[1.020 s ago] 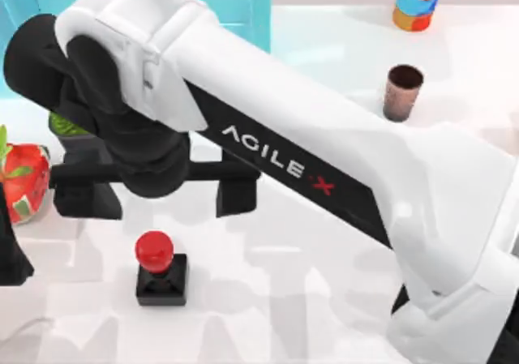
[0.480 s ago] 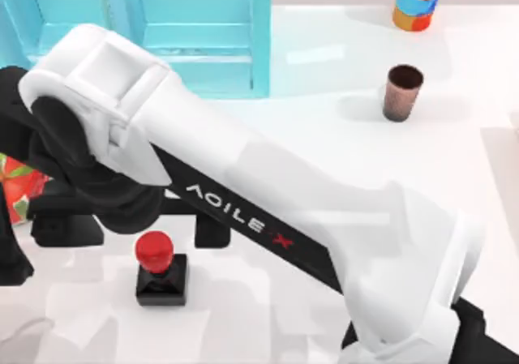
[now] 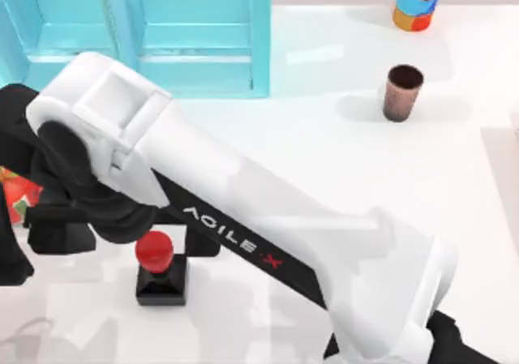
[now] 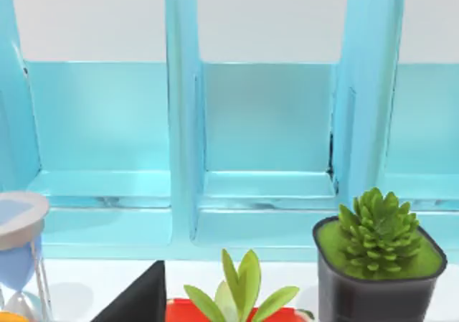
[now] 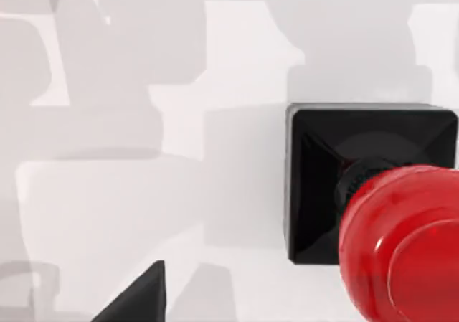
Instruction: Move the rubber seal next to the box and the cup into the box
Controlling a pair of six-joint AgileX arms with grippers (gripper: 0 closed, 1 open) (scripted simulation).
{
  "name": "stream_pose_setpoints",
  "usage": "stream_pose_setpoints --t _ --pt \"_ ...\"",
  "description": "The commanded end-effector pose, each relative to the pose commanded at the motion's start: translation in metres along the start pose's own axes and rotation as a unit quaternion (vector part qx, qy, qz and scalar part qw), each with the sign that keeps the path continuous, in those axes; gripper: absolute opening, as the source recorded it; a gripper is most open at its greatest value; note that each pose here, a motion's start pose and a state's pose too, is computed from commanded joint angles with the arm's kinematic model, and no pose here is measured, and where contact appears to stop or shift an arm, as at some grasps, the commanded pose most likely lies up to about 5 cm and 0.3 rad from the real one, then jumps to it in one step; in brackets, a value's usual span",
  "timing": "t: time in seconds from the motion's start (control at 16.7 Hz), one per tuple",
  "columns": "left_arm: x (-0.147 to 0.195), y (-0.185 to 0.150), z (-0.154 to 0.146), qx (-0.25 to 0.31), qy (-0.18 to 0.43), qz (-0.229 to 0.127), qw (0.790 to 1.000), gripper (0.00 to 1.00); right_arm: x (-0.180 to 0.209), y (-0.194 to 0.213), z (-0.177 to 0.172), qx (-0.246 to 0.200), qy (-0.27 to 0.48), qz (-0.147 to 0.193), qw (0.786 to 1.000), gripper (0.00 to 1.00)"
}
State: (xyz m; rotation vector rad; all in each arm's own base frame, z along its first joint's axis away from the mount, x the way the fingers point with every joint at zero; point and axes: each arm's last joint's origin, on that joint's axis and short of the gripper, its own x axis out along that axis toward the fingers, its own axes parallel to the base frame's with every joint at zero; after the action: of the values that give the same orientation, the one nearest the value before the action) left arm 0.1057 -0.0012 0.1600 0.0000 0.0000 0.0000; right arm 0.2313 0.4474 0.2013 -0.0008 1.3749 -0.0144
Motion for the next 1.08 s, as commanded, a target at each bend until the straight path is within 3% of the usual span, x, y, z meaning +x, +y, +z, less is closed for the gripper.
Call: stream_pose_setpoints --t 0.36,0.66,1.08 --pt "0.0 0.0 0.0 0.0 0.0 0.0 1.0 1.0 0.048 -0.002 -0.001 0.001 -0.003 0.006 1.0 1.0" --pt "0.0 0.0 0.0 0.0 0.0 0.0 1.0 1.0 0.054 -0.003 -0.001 0.001 -0.002 0.005 1.0 1.0" --pt "0.0 0.0 0.0 0.0 0.0 0.0 1.0 1.0 0.054 -0.003 -0.001 0.001 -0.002 0.005 1.0 0.47"
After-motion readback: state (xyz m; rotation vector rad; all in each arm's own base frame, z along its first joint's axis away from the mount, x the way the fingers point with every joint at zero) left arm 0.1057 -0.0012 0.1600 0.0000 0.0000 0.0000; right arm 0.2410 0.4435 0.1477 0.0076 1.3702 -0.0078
